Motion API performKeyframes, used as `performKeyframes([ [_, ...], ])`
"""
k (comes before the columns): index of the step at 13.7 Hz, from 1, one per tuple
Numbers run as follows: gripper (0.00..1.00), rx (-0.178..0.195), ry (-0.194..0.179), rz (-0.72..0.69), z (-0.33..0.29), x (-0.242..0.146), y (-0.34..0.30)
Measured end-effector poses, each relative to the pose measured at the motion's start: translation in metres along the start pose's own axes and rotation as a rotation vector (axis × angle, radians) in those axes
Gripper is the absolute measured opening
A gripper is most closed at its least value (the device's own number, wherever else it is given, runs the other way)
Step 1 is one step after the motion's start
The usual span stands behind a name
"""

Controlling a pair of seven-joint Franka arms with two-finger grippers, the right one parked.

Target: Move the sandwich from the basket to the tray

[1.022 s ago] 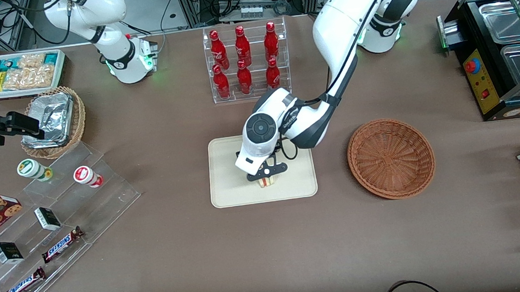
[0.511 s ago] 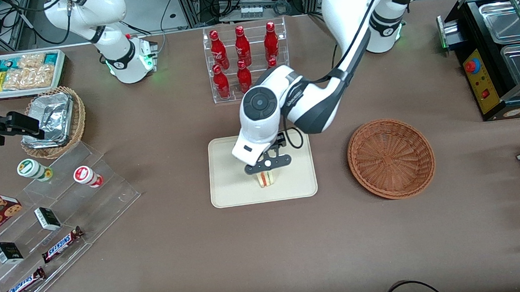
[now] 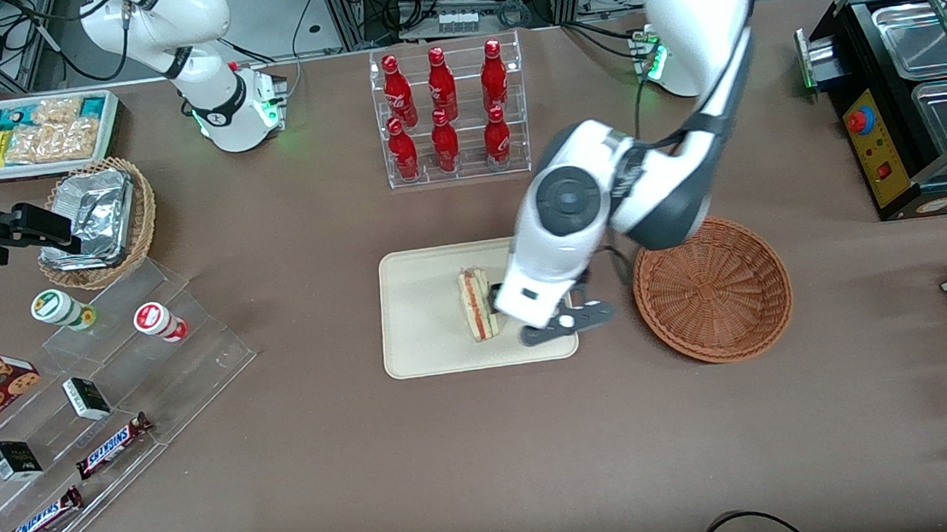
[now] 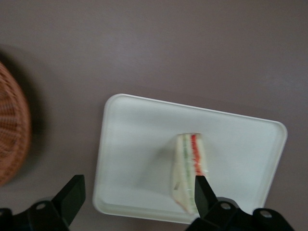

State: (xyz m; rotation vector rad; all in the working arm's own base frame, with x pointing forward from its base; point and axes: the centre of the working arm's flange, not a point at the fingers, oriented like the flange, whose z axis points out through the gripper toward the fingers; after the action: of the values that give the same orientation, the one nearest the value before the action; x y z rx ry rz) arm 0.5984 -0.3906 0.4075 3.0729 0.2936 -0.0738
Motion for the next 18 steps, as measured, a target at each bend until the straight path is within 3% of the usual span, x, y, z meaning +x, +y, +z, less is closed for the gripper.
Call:
performKeyframes([
  [8, 1.0, 0.065, -0.053, 0.194, -0.046, 0.026, -0.2],
  [11, 1.0, 0.079, -0.119, 0.27, -0.08, 0.027, -0.28],
  [14, 1.0, 0.069, -0.112, 0.303, -0.128, 0.023, -0.342],
  [18, 1.0, 0.072, -0.099, 0.278, -0.196, 0.003, -0.372],
])
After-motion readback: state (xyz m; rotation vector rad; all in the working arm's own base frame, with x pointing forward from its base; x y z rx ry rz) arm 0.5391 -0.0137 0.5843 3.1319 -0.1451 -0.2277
